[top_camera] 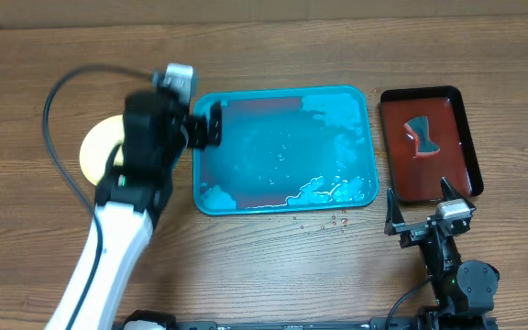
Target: Clean dirty plates on tray and stack at the side
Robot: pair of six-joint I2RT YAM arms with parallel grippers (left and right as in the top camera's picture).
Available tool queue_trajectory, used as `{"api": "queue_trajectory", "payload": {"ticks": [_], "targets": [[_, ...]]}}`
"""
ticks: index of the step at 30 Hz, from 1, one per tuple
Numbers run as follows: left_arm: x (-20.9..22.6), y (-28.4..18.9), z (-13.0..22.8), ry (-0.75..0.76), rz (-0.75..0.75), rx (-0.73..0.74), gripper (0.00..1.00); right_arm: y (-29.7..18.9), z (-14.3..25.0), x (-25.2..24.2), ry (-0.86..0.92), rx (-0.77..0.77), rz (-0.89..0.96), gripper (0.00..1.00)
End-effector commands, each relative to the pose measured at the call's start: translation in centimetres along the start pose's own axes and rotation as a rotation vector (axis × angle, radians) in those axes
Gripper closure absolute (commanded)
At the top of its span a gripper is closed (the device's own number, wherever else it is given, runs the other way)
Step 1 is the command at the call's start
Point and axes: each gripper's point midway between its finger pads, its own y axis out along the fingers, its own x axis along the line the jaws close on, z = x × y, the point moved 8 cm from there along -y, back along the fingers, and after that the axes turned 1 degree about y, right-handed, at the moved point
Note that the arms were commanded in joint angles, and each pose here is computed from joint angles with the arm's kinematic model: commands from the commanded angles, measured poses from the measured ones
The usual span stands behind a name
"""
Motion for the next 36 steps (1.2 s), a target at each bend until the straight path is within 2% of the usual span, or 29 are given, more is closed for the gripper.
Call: {"api": "queue_trajectory", "payload": {"ticks": [1,9,21,29,36], "targets": [[0.8,-2.6,2.4,0.012,-0.023,-0.063,0.00,0.0,0.2,0.1,0.004,-0.005,-0.002,0.00],[1.8,-7.1,8.0,-0.002,-0.080,-0.253,0.00,0.0,0.2,0.1,0.004,-0.005,-0.002,0.00],[1.4,-8.8,13.0,0.158,-0.110,-0.436,0.00,0.0,0.2,0.1,0.004,-0.005,-0.002,0.00],[1.2,-8.8,14.7,0.279,-0.061,-0.481,0.00,0.0,0.2,0.1,0.004,-0.005,-0.002,0.00],[1.7,-9.0,15.6,0.268,-0.080,-0.453,0.00,0.0,0.2,0.1,0.004,-0.005,-0.002,0.00]]}}
